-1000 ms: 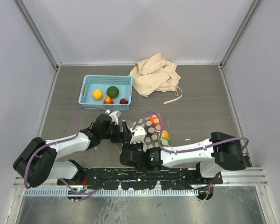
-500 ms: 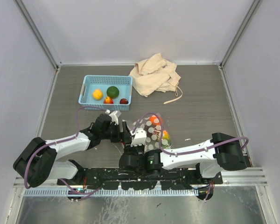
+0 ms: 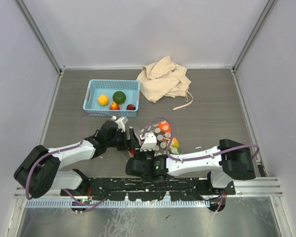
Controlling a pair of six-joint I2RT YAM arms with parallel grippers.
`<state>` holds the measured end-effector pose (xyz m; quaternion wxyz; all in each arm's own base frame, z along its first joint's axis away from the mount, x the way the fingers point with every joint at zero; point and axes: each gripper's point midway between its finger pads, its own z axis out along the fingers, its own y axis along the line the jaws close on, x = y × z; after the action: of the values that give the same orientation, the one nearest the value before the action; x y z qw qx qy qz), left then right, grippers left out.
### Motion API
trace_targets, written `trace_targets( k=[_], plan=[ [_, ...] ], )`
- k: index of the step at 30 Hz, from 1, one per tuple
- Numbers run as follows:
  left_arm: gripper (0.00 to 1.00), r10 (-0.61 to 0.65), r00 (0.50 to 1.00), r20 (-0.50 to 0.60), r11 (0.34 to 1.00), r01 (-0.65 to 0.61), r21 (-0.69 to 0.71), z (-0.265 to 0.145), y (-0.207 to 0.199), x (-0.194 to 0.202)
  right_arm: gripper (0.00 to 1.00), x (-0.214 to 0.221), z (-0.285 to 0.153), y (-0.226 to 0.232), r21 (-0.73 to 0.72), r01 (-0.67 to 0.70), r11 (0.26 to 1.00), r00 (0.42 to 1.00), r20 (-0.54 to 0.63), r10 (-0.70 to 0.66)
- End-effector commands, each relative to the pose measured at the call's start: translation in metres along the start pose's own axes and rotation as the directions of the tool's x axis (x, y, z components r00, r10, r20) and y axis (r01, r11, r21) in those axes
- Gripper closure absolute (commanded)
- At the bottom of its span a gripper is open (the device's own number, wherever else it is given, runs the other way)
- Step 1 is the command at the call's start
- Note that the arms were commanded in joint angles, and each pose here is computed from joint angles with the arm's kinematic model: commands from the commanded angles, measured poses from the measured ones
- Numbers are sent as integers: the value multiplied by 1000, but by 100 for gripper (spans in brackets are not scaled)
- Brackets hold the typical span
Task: Open the zip-top bag and remove the fake food
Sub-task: Pick up the fake fruit from the zipper food storage bag.
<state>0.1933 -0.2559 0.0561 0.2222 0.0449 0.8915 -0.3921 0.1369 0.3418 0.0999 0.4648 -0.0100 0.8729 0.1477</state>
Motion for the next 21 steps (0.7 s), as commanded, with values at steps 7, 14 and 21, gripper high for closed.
trace_targets(
  k=[7, 14, 21],
  plan=[
    [48, 27, 999, 42, 997, -30, 65, -1, -16, -10, 74, -4, 14, -5, 25, -29, 999, 999, 24, 28],
    [48, 25, 999, 44, 997, -28, 65, -2, -15, -11, 92, -7, 10, -19, 30, -23, 999, 999, 38, 21],
    [49, 22, 998, 61, 996, -28, 89, -5, -21, -13, 99, -17, 0, -33, -7, -42, 999, 997, 62, 43]
  ],
)
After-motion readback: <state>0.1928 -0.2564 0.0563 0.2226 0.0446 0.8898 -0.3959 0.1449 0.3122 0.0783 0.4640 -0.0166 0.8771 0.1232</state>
